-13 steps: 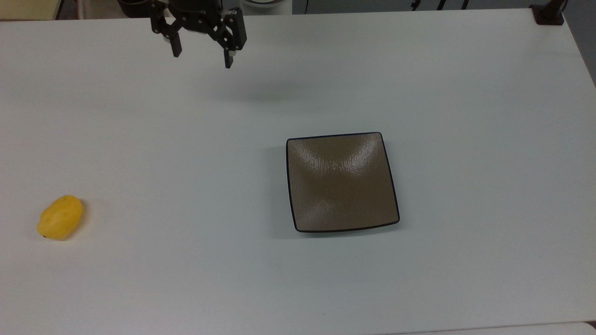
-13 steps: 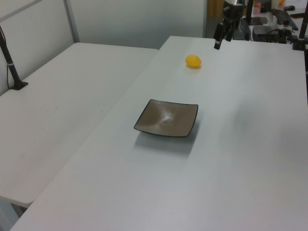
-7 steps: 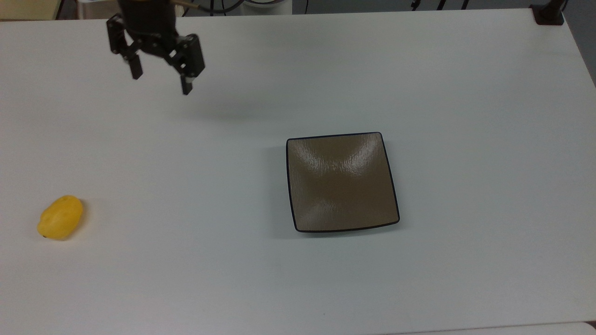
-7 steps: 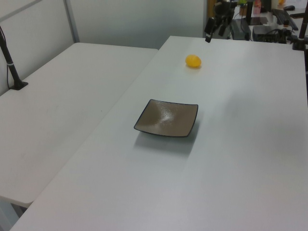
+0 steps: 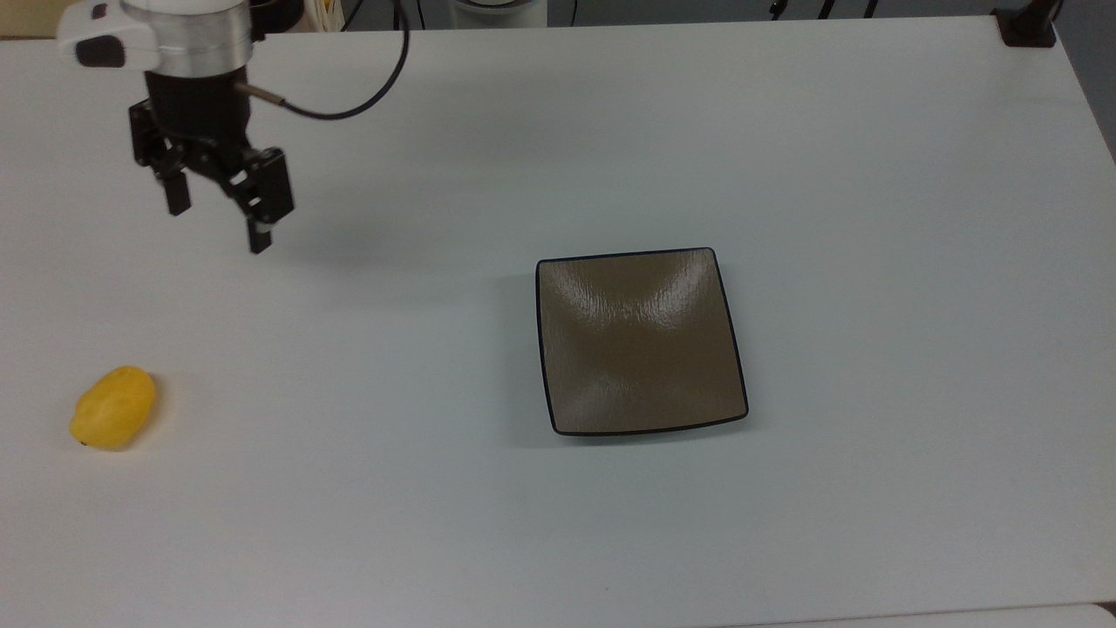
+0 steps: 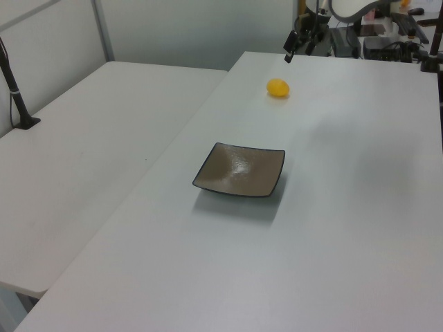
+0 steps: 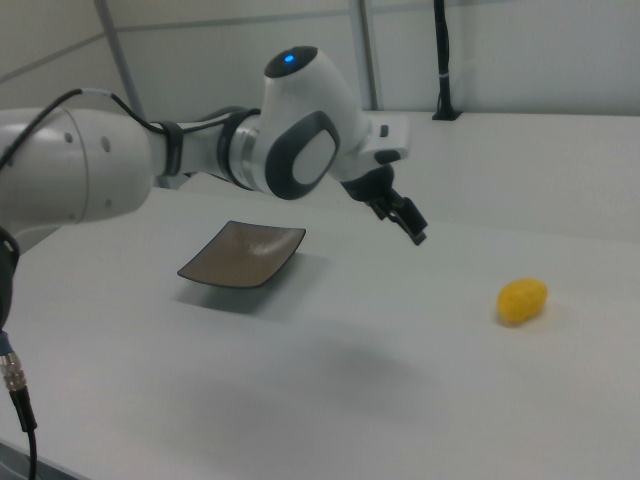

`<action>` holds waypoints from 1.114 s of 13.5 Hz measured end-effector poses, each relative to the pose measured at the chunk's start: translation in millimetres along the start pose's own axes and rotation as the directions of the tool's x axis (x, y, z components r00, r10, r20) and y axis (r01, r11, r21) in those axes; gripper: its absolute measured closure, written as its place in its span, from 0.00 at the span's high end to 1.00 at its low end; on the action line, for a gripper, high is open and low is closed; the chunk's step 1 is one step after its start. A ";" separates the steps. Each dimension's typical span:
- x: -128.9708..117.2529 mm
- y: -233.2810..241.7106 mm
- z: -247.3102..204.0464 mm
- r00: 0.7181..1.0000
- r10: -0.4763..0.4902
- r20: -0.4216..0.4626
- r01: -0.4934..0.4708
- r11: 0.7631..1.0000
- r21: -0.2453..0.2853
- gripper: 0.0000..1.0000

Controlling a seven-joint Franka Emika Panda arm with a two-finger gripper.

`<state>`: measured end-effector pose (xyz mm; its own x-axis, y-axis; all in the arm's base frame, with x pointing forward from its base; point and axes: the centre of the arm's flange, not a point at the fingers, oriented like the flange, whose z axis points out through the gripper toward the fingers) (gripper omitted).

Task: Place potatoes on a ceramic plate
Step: 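Lower the gripper over the yellow potato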

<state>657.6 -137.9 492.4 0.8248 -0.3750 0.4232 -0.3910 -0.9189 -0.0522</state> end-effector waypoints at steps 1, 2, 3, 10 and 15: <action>6.3 8.6 6.8 1.000 0.017 -0.022 -0.017 1.000 -0.005 1.00; 12.1 16.0 14.4 0.999 0.030 -0.034 -0.031 0.999 -0.013 1.00; 17.6 22.7 22.9 0.999 0.036 -0.041 -0.037 0.999 -0.025 1.00; 44.1 62.8 130.6 0.976 0.083 -0.200 -0.096 0.994 -0.058 1.00; 48.8 65.8 176.2 0.976 0.076 -0.205 -0.093 0.993 -0.076 1.00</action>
<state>744.1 -238.2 350.3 0.6913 -0.4102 0.5948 -0.4957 -0.8682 -0.0227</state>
